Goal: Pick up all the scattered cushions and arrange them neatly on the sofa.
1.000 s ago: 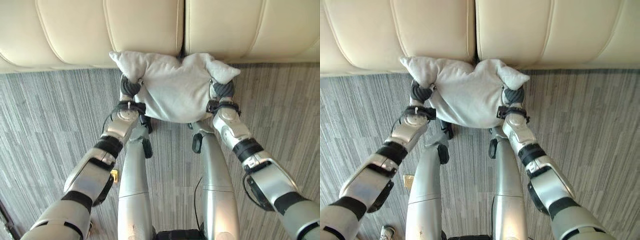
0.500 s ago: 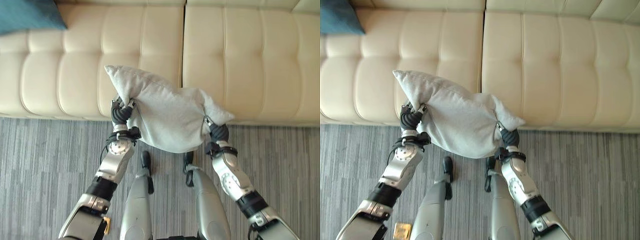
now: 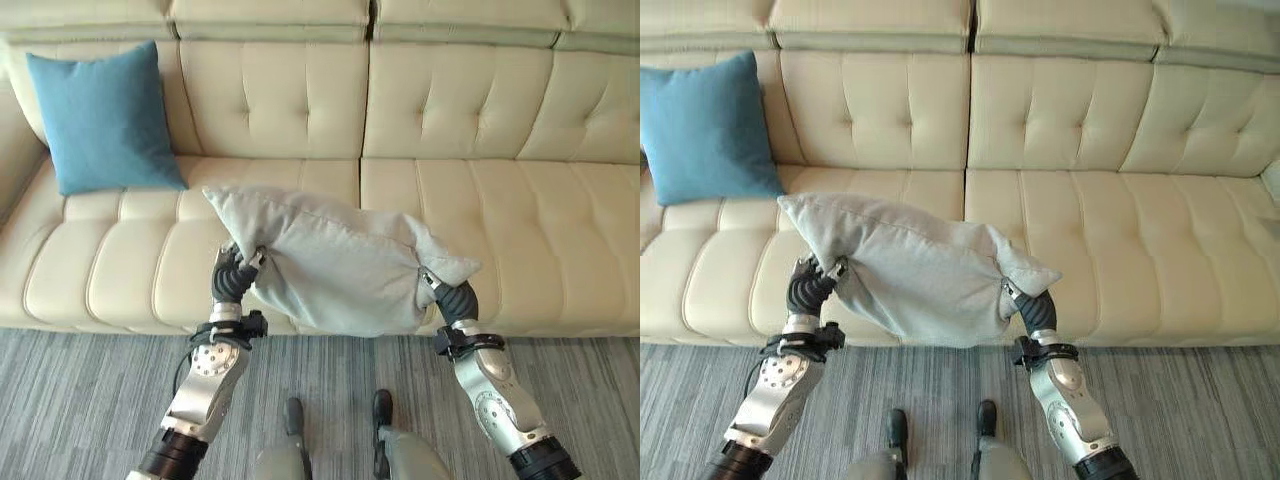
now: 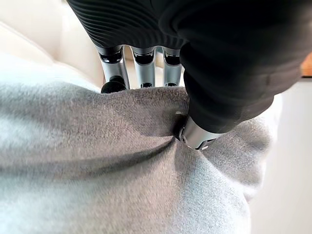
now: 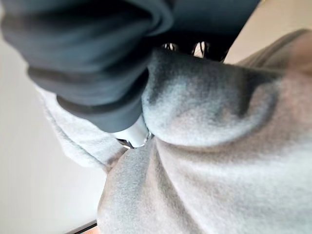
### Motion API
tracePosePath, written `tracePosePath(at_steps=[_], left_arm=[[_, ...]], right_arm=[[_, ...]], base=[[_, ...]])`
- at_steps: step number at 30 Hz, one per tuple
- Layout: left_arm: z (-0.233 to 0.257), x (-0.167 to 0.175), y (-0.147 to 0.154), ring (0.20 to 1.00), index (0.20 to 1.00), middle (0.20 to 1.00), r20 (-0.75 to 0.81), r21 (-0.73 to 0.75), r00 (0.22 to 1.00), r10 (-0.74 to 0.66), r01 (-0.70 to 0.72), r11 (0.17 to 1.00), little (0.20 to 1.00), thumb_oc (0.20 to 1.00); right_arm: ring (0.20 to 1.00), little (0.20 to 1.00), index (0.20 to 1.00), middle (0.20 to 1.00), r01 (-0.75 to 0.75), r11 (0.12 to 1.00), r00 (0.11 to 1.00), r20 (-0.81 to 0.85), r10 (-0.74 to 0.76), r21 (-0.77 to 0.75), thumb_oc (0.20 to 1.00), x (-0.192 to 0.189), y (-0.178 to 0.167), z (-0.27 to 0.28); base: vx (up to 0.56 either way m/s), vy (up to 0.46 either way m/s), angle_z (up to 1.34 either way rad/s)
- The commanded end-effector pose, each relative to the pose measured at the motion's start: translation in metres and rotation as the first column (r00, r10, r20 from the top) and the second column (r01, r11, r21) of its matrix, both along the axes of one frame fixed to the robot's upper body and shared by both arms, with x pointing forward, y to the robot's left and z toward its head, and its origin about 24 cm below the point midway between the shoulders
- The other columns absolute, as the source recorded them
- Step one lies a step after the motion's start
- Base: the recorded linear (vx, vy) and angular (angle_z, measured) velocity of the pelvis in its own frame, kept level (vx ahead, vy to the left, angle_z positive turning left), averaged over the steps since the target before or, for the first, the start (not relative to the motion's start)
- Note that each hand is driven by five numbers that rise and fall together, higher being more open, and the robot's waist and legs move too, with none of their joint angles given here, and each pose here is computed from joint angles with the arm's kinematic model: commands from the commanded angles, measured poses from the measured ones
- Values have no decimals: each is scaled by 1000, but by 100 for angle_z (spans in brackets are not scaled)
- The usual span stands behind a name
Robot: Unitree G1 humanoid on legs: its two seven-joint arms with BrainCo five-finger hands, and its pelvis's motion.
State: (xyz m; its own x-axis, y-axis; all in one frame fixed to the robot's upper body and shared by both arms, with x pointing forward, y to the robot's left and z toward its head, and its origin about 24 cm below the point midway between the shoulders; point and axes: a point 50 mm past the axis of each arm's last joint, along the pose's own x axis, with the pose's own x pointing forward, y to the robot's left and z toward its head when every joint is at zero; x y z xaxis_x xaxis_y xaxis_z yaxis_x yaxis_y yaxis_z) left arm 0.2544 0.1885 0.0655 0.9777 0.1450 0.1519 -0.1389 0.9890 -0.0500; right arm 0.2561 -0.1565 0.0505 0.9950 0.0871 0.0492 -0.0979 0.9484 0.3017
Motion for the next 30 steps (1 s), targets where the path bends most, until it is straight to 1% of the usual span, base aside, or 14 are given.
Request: tracePosePath(at_steps=[1, 12, 17, 21, 23, 28, 30], left_arm=[[33, 5, -17, 200, 200, 200, 181, 45, 977, -116, 110, 993, 200, 200], [26, 0, -8, 200, 200, 200, 127, 88, 984, -126, 115, 989, 200, 200], [24, -1, -7, 200, 200, 200, 121, 81, 985, -120, 111, 991, 200, 200], [24, 0, -10, 200, 200, 200, 124, 73, 985, -119, 111, 991, 200, 200], [24, 1, -13, 200, 200, 200, 131, 75, 983, -126, 117, 990, 200, 200], [20, -2, -18, 200, 200, 200, 125, 51, 981, -146, 141, 989, 200, 200], [20, -2, -18, 200, 200, 200, 129, 15, 980, -153, 153, 988, 200, 200]], right_arm=[[200, 200, 200, 200, -109, 993, 962, 255, 95, 43, 200, 3, 22, 48], [200, 200, 200, 200, -173, 984, 955, 251, 158, 38, 200, -4, 30, 45], [200, 200, 200, 200, -202, 979, 947, 260, 187, 31, 200, -3, 33, 48], [200, 200, 200, 200, -203, 979, 945, 264, 192, 16, 200, -5, 30, 49], [200, 200, 200, 200, -194, 981, 945, 271, 185, 8, 200, -6, 27, 50], [200, 200, 200, 200, -200, 980, 941, 276, 193, -4, 200, -12, 19, 50], [200, 200, 200, 200, -158, 987, 946, 281, 162, -40, 200, -9, 7, 52]], base=[[83, 160, -2], [31, 166, -10], [181, 69, -15], [393, -100, 18], [266, -124, 86], [349, -322, 45], [283, -404, 40]])
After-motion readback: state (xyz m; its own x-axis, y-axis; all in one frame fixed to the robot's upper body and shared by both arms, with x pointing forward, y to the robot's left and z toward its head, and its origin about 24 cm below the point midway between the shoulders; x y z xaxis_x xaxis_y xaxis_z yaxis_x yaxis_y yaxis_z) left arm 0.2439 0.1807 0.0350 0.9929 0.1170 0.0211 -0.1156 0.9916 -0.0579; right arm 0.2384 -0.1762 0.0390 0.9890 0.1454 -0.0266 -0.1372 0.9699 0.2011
